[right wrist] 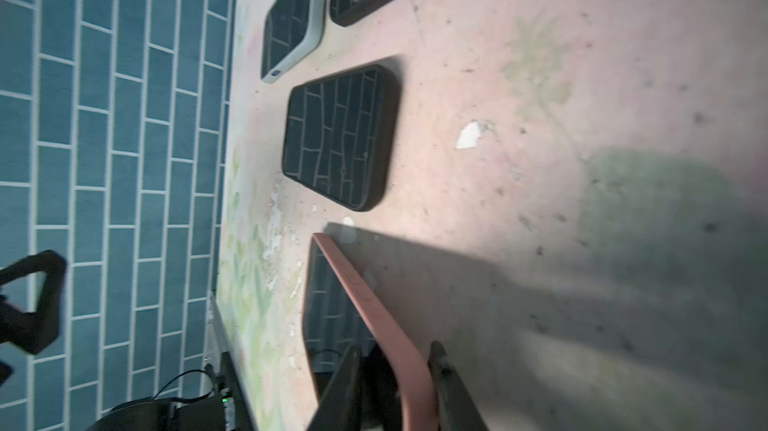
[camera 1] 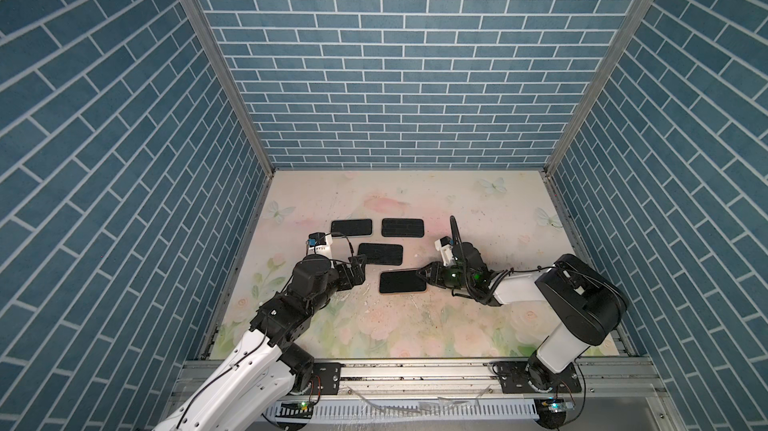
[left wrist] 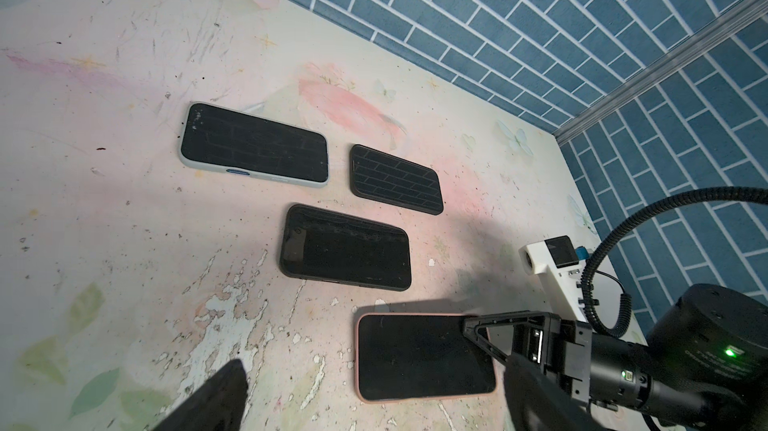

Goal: Put the phone into the phone case

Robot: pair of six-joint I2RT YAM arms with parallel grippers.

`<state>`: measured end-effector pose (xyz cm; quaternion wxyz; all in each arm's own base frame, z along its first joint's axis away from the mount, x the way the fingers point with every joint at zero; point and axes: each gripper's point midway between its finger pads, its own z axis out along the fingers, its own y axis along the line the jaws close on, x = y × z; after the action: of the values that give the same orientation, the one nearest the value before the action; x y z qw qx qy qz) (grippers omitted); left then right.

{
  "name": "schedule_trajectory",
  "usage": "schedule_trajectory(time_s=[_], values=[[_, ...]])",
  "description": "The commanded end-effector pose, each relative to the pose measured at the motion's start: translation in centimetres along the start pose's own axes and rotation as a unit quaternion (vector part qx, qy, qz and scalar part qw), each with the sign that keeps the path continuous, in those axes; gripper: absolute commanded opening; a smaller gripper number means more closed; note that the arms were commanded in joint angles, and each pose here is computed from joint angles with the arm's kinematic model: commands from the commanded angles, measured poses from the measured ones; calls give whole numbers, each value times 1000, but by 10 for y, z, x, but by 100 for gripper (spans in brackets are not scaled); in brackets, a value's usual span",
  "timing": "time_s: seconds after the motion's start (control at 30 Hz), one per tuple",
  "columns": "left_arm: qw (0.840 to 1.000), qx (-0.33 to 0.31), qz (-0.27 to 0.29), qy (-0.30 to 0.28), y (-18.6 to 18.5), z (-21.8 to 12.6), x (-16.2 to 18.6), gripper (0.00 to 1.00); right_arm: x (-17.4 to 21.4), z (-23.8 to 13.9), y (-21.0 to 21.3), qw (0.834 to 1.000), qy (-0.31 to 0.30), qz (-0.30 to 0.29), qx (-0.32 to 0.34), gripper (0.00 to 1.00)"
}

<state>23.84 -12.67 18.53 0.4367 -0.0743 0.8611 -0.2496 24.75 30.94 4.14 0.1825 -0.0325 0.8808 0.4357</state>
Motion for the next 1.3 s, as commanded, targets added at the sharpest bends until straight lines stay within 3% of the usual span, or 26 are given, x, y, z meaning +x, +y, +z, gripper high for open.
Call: schedule_trajectory(time_s=[0.0, 0.27, 0.4, 0.53, 0.6, 0.7, 0.77, 0.87, 0.93, 1.07, 1.17, 1.27], values=[[1000, -18, 0, -3, 4, -5, -5, 98, 7, -3, -22, 998, 7, -40, 52, 35], [996, -87, 23, -7, 20, -13, -17, 98, -16, -39, -10, 984, -17, -133, 115, 53], [986, -148, 70, -37, 28, -24, -49, 98, -57, -86, 8, 955, -74, -214, 192, 54], [957, -247, 123, -85, 51, -37, -86, 99, -113, -160, 19, 891, -198, -281, 297, 59], [943, -289, 115, -122, 69, -45, -100, 100, -134, -197, 18, 861, -258, -285, 333, 61], [930, -295, 114, -189, 88, -43, -113, 100, -155, -248, 5, 817, -345, -274, 373, 61], [916, -305, 114, -233, 106, -40, -117, 99, -163, -279, -11, 771, -403, -271, 412, 60], [906, -344, 75, -233, 144, -36, -110, 100, -162, -305, -36, 711, -458, -276, 456, 59], [903, -366, 78, -212, 164, -23, -102, 99, -158, -316, -57, 689, -477, -265, 478, 59], [890, -414, 112, -154, 197, 4, -86, 100, -153, -321, -107, 681, -461, -225, 523, 59], [904, -387, 118, -135, 207, 32, -74, 100, -153, -316, -136, 684, -455, -206, 532, 60], [913, -356, 123, -155, 201, 48, -81, 100, -156, -309, -157, 685, -455, -204, 532, 59]])
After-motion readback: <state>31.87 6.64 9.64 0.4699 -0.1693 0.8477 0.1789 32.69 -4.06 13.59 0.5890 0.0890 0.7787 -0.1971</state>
